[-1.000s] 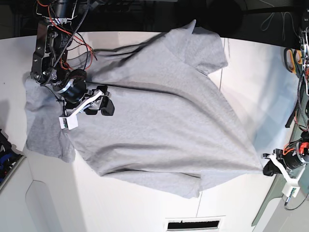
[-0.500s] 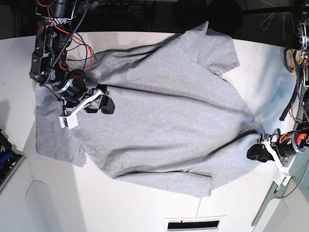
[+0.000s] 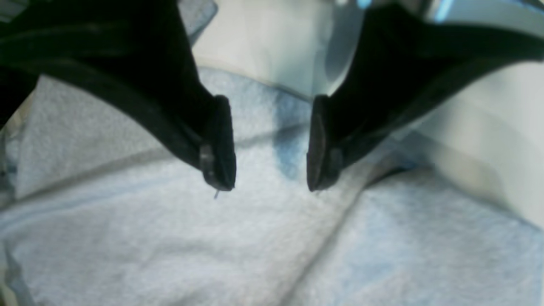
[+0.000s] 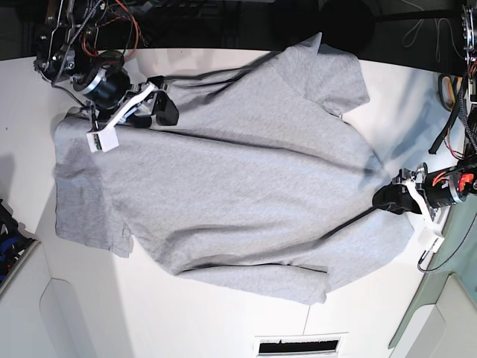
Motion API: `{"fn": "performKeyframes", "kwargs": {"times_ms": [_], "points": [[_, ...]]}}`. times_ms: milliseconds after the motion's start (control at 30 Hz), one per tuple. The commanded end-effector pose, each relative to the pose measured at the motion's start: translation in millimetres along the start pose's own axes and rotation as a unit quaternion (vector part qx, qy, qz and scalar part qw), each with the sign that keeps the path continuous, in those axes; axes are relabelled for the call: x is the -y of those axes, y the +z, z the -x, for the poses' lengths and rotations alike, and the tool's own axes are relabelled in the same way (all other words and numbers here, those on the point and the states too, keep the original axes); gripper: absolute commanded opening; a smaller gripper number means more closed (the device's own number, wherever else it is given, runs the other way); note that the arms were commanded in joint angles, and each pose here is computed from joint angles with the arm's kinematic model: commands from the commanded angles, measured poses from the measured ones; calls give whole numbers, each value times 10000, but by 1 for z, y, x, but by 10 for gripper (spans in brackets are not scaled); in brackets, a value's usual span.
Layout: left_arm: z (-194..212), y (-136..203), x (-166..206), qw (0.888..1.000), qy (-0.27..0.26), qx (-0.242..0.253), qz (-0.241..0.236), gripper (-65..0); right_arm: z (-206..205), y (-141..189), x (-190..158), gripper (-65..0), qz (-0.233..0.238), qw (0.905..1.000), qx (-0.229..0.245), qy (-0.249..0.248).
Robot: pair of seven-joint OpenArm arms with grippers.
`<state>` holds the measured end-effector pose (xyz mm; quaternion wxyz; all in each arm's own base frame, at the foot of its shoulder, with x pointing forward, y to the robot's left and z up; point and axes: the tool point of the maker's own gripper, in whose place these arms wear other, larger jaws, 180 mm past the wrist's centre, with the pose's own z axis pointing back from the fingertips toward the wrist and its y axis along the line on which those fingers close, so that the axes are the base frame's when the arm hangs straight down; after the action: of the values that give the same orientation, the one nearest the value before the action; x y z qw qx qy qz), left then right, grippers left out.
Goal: Layout the t-shirt on the table in an organized manner, then fold the t-shirt properly
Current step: 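Pull the shirt corners apart with both grippers to smooth it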
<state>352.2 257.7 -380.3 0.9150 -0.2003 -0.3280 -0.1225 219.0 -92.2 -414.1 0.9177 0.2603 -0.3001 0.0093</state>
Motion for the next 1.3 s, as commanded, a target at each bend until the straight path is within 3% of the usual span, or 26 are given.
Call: {"fn": "performKeyframes", "kwargs": {"times_ms": [0, 167, 367, 667, 800, 867, 1000, 1033, 1167, 1267], "points": [[-15, 9, -3, 9997, -124, 199, -18, -345, -1, 7, 0, -290, -1, 9999, 142, -15], [-9, 9, -1, 9998, -137, 137, -6, -345, 34, 26, 18, -290, 286, 9987, 70, -425], [-10, 9, -1, 9997, -140, 183, -7, -345, 47, 33, 33, -290, 625, 9960, 156, -616], [-10, 4, 5, 9997, -108, 214, 61, -345, 63, -2, 22, -290, 244, 9953, -79, -930], [-10, 4, 5, 9997, -109, 212, 60, -345, 59, -12, 1, -291, -49, 9972, -15, -752], [-11, 4, 5, 9997, -109, 225, 61, -345, 58, -17, -5, -340, -79, 9983, -43, -567], [-11, 4, 5, 9997, -110, 232, 60, -345, 59, -22, 0, -624, 141, 9995, -236, -124], [-11, 4, 5, 9996, -111, 234, 60, -345, 57, -21, 7, -650, 275, 9993, -270, 25], [-9, 4, 6, 9998, -62, 174, 115, -345, 42, -10, 41, -650, 759, 9964, -227, 298], [-14, 8, 20, 9984, 200, 220, 486, -345, 27, 11, 75, -650, 1091, 9936, -66, 283]]}}
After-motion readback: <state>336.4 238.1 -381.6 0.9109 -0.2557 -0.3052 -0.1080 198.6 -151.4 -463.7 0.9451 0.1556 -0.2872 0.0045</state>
